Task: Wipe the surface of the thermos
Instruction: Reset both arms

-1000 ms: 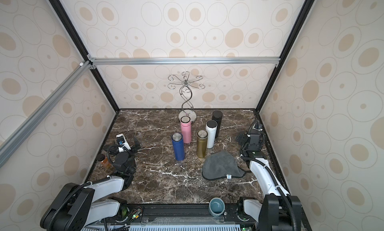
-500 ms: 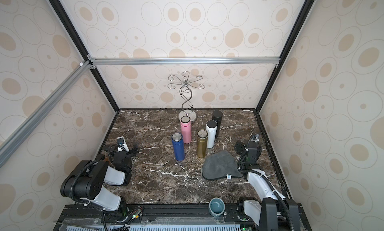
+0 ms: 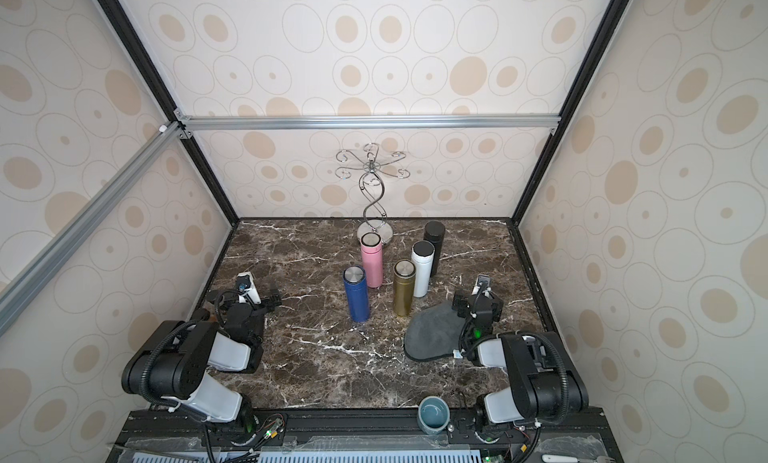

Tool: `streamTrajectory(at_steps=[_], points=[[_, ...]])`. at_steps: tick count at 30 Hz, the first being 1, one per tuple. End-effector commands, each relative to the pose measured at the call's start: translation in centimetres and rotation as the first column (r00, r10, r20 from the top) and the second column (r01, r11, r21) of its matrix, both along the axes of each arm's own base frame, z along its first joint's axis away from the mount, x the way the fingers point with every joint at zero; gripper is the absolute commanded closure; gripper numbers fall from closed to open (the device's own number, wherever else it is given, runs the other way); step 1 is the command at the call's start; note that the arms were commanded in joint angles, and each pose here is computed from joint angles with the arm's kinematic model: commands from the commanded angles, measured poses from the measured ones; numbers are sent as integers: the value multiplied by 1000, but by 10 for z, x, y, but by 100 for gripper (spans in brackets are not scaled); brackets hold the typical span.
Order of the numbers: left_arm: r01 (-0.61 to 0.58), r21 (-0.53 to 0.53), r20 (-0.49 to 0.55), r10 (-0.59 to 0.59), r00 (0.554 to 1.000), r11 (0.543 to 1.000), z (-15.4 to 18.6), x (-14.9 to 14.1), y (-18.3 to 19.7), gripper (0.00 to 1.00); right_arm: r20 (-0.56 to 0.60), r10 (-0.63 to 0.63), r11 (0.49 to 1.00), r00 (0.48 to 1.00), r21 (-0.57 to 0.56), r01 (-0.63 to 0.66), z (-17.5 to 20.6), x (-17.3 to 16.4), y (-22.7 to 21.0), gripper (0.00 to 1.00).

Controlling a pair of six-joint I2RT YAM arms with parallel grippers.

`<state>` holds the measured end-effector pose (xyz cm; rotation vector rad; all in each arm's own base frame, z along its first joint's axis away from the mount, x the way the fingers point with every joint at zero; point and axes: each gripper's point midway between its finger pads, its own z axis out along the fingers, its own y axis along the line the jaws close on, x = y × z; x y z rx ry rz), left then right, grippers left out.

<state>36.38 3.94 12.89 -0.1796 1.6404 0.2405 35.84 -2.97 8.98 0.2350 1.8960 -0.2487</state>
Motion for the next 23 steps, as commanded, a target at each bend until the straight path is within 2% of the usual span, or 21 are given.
streamTrajectory(at_steps=[1,3,5,7,10,12,16,18,23], points=[[7,-5,22,-7,1000,1000,6,2,-1,0,47,44,998,998,-46,-42,20,16,8,1],[9,-3,20,-9,1000,1000,5,3,-1,0,0,71,996,997,-56,-71,11,23,15,1],[9,-1,22,-9,1000,1000,6,3,-2,0,29,76,993,997,-90,-73,8,35,17,1],[9,0,21,-9,1000,1000,6,3,-2,0,-44,59,997,997,-49,-61,3,32,16,1],[10,1,17,-11,1000,1000,5,4,-2,0,1,55,997,998,-63,-55,5,35,12,1],[12,1,17,-12,1000,1000,5,4,-2,0,-56,57,998,997,-37,-59,0,32,13,0],[14,2,13,-14,1000,1000,4,5,-3,0,-28,56,997,998,-48,-58,2,34,12,0],[57,18,-37,-57,998,998,-2,18,-10,0,-47,58,997,997,-39,-60,1,33,12,0],[76,20,-6,-75,997,997,3,10,-13,0,-44,53,997,998,-45,-55,1,33,11,0]])
